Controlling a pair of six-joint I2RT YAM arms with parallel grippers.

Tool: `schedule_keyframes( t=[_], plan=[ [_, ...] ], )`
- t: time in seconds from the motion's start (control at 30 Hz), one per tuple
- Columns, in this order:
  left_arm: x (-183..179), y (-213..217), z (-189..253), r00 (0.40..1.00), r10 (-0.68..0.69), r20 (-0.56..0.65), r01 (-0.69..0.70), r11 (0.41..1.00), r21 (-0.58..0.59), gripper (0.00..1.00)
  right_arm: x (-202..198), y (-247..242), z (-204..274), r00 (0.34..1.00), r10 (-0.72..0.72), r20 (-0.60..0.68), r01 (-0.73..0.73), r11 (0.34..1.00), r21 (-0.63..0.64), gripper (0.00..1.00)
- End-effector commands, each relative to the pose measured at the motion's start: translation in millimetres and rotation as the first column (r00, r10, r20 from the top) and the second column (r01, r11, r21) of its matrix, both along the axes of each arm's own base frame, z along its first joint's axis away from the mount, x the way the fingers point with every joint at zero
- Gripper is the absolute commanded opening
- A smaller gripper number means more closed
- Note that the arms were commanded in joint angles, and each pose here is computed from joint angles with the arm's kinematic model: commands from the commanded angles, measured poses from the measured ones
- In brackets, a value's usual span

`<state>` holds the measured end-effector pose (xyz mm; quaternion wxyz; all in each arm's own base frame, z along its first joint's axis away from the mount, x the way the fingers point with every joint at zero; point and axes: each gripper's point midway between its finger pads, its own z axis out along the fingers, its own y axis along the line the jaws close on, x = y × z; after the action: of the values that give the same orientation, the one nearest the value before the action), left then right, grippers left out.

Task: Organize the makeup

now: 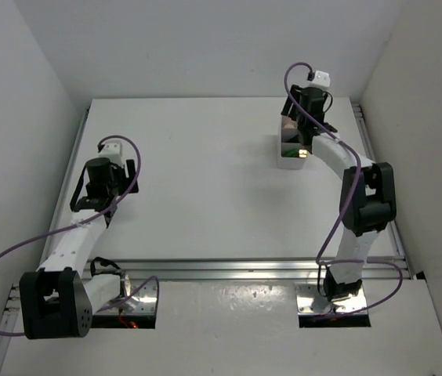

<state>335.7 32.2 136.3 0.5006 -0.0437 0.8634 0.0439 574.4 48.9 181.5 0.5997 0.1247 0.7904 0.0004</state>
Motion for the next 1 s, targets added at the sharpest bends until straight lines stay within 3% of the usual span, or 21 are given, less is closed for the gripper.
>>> schedule_keyframes(
  t=[0.0, 0.13, 0.23, 0.37, 0.4, 0.6, 0.77, 0.97],
  plan=[
    [1, 4, 14, 0.999, 0.015, 0.050, -0.015, 1.000, 0.000, 0.79, -10, -1, 50, 0.997, 0.010, 0.079, -0.011, 1.000, 0.004, 0.65],
    [-1, 4, 19, 0.998, 0.015, 0.062, -0.015, 1.000, 0.001, 0.79, -43, 13, 82, 0.986, 0.165, 0.040, -0.163, 0.986, -0.033, 0.82],
    [-6, 5, 15, 0.998, 0.027, 0.062, -0.027, 1.000, -0.003, 0.79, -77, -4, 78, 0.983, 0.176, -0.056, -0.180, 0.982, -0.065, 1.00],
    [-10, 4, 12, 0.997, 0.038, 0.068, -0.037, 0.999, -0.022, 0.79, -168, -59, 43, 0.960, 0.026, -0.280, -0.030, 0.999, -0.011, 1.00],
    [-13, 3, 9, 0.997, 0.043, 0.068, -0.041, 0.999, -0.030, 0.79, -182, -92, 36, 0.950, -0.070, -0.306, 0.078, 0.997, 0.012, 1.00],
    [-18, -7, -1, 0.997, 0.036, 0.074, -0.032, 0.998, -0.051, 0.79, -297, -136, -38, 0.780, -0.236, -0.580, 0.352, 0.931, 0.095, 1.00],
    [-19, -14, 1, 0.996, 0.019, 0.085, -0.014, 0.998, -0.059, 0.79, -338, -128, -60, 0.704, -0.226, -0.674, 0.394, 0.913, 0.106, 1.00],
    [-22, -21, 2, 0.997, -0.002, 0.082, 0.007, 0.998, -0.059, 0.79, -355, -122, -65, 0.687, -0.235, -0.687, 0.425, 0.897, 0.118, 1.00]
  ],
)
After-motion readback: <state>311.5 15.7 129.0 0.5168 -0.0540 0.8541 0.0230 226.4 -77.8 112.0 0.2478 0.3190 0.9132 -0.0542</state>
